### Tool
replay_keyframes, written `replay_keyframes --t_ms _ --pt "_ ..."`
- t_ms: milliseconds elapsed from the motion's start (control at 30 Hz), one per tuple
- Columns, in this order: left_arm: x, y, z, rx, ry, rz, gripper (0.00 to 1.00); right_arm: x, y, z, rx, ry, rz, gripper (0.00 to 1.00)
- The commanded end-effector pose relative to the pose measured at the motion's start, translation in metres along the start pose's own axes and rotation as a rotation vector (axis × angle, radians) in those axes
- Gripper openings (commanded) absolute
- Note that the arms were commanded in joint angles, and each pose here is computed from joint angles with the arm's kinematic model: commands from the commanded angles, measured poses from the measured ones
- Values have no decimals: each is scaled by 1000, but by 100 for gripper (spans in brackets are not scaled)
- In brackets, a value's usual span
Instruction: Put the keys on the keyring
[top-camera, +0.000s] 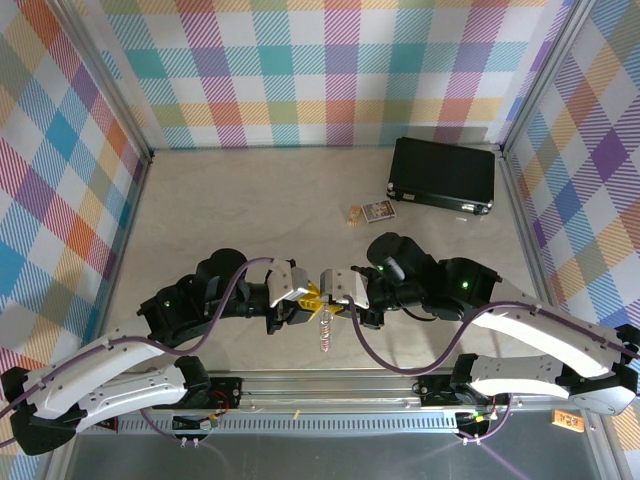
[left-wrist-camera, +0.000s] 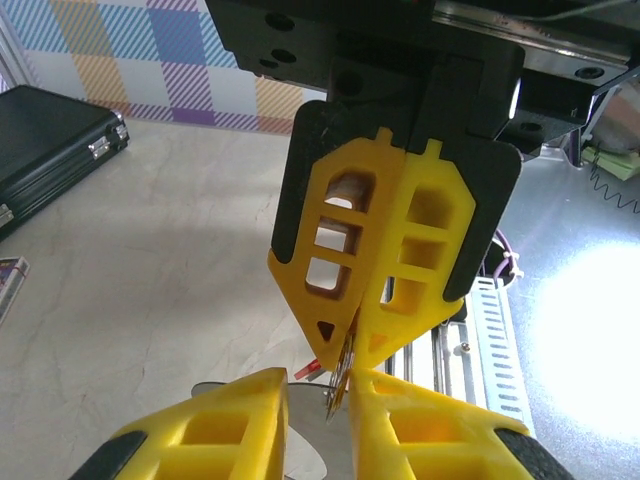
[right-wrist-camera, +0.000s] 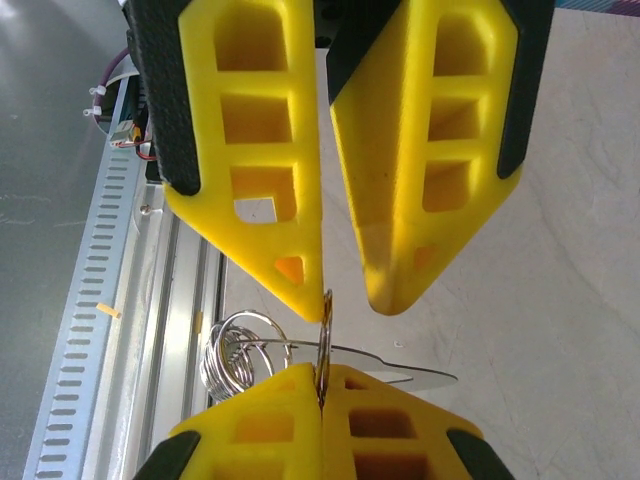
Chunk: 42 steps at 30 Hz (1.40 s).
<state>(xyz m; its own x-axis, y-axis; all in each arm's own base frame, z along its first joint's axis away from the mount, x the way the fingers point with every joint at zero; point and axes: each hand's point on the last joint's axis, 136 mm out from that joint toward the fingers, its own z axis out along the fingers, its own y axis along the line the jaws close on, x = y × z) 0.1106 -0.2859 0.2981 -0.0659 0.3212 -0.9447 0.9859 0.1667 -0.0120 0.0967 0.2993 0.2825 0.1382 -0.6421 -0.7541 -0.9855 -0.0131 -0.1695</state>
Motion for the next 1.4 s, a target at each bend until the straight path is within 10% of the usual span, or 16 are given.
replay_keyframes --t_ms 0,433,800,1367 --pt "-9 1 4 0 -29 22 22 -21 2 -9 -15 -72 -27 0" --pt "-20 0 3 8 -77 41 0 -27 7 -14 -35 -113 -34 0" --pt "-57 -15 -21 46 -272 72 0 -46 14 -33 -32 -259 -39 21" --pt "-77 -31 -25 164 -413 30 0 -54 14 -48 -3 -333 -53 12"
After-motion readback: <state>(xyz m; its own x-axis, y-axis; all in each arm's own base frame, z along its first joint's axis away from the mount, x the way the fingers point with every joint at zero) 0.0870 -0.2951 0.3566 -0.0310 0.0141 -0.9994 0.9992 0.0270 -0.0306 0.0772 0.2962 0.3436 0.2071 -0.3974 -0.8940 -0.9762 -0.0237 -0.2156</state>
